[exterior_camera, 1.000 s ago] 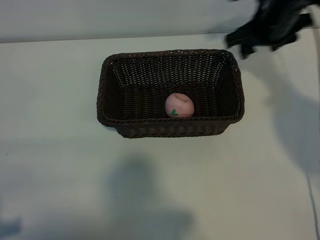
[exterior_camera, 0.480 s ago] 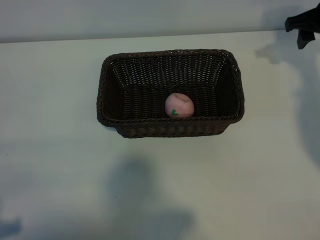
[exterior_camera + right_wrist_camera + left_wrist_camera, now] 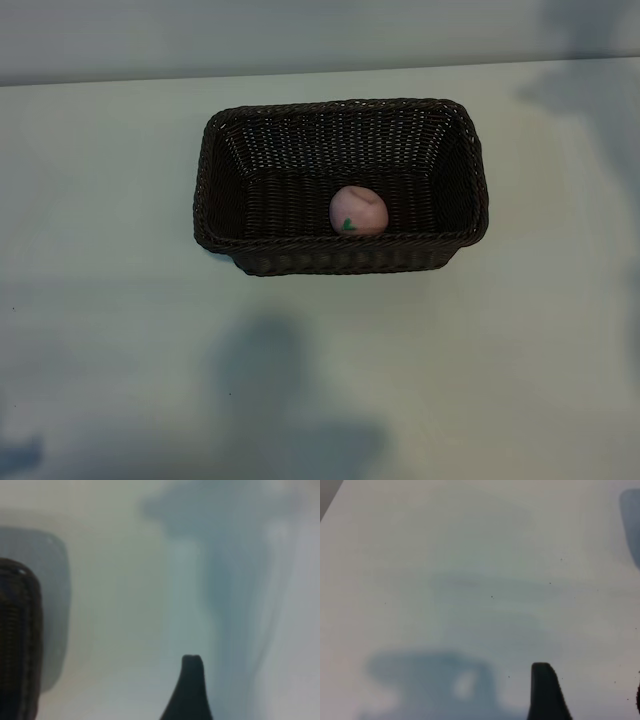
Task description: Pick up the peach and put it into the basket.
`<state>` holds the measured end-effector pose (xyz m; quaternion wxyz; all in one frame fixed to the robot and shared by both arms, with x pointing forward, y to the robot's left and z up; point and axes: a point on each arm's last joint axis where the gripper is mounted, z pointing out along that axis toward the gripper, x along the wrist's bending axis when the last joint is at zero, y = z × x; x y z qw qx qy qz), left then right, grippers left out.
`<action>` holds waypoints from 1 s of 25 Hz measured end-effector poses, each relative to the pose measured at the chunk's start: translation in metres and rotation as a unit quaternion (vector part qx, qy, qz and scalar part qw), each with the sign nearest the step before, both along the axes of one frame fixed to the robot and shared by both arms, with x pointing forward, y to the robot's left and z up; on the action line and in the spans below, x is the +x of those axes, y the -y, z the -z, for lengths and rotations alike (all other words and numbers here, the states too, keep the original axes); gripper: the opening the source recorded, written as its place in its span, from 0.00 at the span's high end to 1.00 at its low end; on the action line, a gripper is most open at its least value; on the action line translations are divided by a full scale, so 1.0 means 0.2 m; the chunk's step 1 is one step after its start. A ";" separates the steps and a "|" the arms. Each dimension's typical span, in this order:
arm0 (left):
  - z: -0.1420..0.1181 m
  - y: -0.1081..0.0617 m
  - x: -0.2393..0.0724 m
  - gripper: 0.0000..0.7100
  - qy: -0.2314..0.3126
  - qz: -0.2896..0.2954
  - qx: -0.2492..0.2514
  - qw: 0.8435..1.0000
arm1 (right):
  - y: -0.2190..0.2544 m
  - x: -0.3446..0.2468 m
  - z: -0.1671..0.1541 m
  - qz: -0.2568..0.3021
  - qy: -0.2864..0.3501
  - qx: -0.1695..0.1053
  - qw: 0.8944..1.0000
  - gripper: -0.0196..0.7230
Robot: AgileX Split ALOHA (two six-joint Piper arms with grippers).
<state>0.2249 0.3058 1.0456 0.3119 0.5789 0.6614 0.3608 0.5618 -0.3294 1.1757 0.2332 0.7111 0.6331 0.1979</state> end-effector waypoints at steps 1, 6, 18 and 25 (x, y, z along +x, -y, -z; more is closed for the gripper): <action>0.00 0.00 0.00 0.38 0.000 0.000 0.000 1.000 | 0.00 -0.05 -0.05 0.000 0.008 0.000 1.000 0.17; 0.00 0.00 0.00 0.38 0.000 0.000 0.000 1.000 | -0.04 -0.36 -0.28 0.003 0.062 0.003 0.998 0.17; 0.00 0.00 0.00 0.38 0.000 0.000 0.000 1.000 | -0.08 -1.09 -0.43 0.015 0.206 -0.024 0.978 0.17; 0.00 0.00 0.00 0.38 0.000 0.000 0.000 1.000 | -0.11 -1.39 -0.28 0.018 0.259 -0.025 0.965 0.17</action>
